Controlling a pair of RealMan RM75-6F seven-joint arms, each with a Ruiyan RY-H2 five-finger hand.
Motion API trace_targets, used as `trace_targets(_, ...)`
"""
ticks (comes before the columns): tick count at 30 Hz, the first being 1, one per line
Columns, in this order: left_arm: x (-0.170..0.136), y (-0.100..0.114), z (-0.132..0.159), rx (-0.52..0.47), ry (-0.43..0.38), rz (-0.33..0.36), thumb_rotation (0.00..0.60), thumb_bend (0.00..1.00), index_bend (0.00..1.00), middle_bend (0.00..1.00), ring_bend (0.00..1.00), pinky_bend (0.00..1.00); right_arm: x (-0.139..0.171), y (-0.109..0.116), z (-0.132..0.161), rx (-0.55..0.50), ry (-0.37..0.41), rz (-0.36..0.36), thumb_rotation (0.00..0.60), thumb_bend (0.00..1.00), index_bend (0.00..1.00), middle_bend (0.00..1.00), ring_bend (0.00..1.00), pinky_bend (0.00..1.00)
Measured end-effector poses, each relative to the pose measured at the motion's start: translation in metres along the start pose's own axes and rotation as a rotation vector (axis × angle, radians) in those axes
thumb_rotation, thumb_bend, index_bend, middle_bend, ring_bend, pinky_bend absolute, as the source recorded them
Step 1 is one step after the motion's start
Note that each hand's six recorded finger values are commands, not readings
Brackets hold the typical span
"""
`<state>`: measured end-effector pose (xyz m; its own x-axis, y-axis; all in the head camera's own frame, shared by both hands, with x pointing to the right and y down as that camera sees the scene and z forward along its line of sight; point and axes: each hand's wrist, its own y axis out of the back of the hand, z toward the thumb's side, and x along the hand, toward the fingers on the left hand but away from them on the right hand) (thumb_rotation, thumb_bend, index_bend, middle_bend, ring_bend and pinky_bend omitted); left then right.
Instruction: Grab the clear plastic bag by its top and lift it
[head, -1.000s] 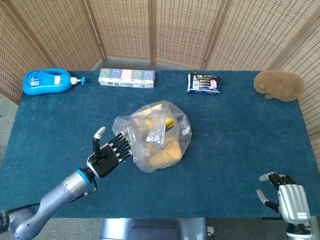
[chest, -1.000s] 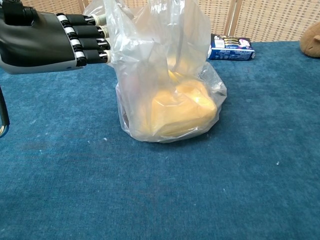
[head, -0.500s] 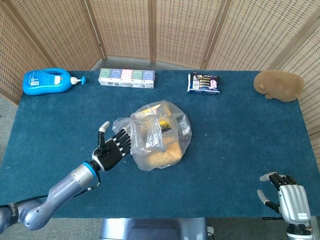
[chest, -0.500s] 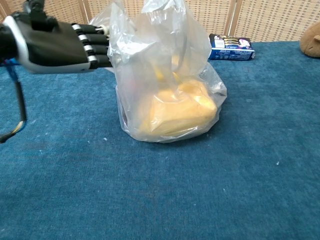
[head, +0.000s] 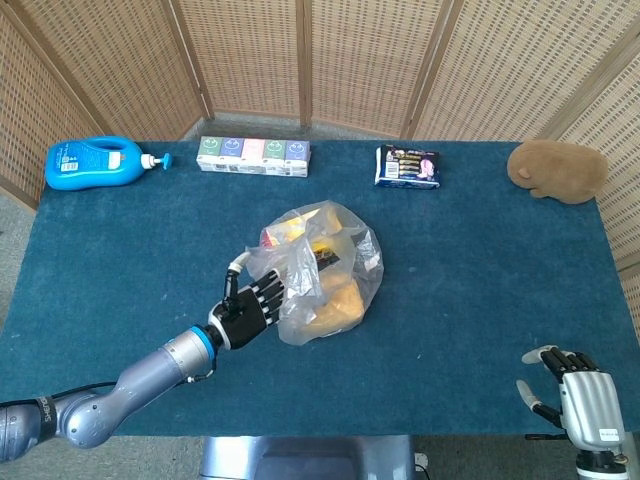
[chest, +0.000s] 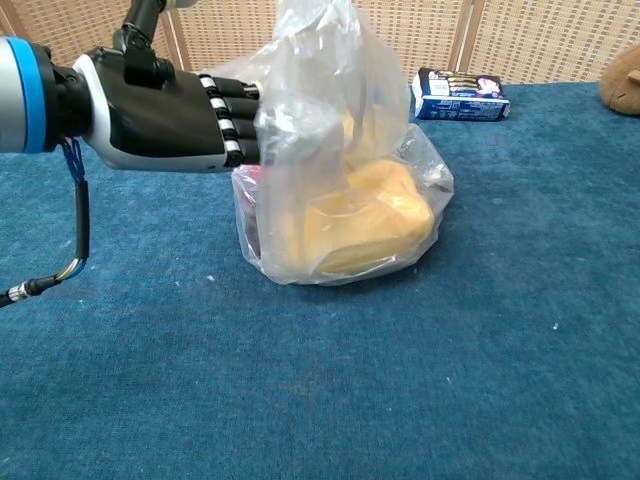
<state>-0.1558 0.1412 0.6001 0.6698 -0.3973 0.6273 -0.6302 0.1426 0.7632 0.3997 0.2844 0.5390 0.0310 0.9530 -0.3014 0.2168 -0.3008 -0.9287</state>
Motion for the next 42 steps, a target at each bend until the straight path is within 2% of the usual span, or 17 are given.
trace_targets(8, 0.012, 0.002, -0.008, 0.004, 0.032, 0.023, 0.0, 0.26, 0.0, 0.03, 0.0, 0.09, 0.0, 0.0, 0.002, -0.002, 0.005, 0.0, 0.6, 0.29, 0.44, 0.46, 0.5, 0.4)
trace_targets(12, 0.021, -0.01, -0.006, -0.015, 0.012, -0.016, 0.0, 0.26, 0.0, 0.03, 0.0, 0.11, 0.0, 0.001, 0.002, -0.002, 0.005, -0.004, 0.6, 0.29, 0.44, 0.46, 0.5, 0.4)
trace_targets(19, 0.021, -0.028, 0.004, -0.082, -0.028, -0.09, 0.0, 0.26, 0.0, 0.03, 0.0, 0.2, 0.001, 0.001, 0.002, -0.002, 0.002, -0.007, 0.6, 0.29, 0.44, 0.46, 0.5, 0.4)
trace_targets(24, 0.015, -0.031, 0.007, -0.124, -0.033, -0.128, 0.0, 0.26, 0.03, 0.12, 0.09, 0.28, 0.002, 0.002, 0.001, -0.003, 0.003, -0.011, 0.6, 0.29, 0.44, 0.46, 0.5, 0.4)
trace_targets(26, 0.011, -0.03, 0.006, -0.135, -0.029, -0.132, 0.0, 0.26, 0.09, 0.19, 0.16, 0.33, 0.002, 0.002, 0.001, -0.003, 0.003, -0.012, 0.6, 0.29, 0.44, 0.46, 0.5, 0.4)
trace_targets(29, 0.003, -0.024, 0.004, -0.15, -0.02, -0.132, 0.0, 0.26, 0.15, 0.25, 0.21, 0.37, 0.002, 0.003, 0.0, -0.004, 0.001, -0.014, 0.6, 0.29, 0.44, 0.46, 0.5, 0.4)
trace_targets(35, -0.017, -0.012, 0.005, -0.162, -0.017, -0.128, 0.0, 0.26, 0.2, 0.3, 0.27, 0.41, 0.002, 0.003, 0.0, -0.005, 0.002, -0.016, 0.6, 0.29, 0.44, 0.46, 0.5, 0.4)
trace_targets(42, -0.043, 0.004, 0.012, -0.143, -0.028, -0.12, 0.0, 0.26, 0.21, 0.32, 0.29, 0.42, 0.001, 0.003, 0.0, -0.004, 0.002, -0.017, 0.6, 0.29, 0.44, 0.46, 0.5, 0.4)
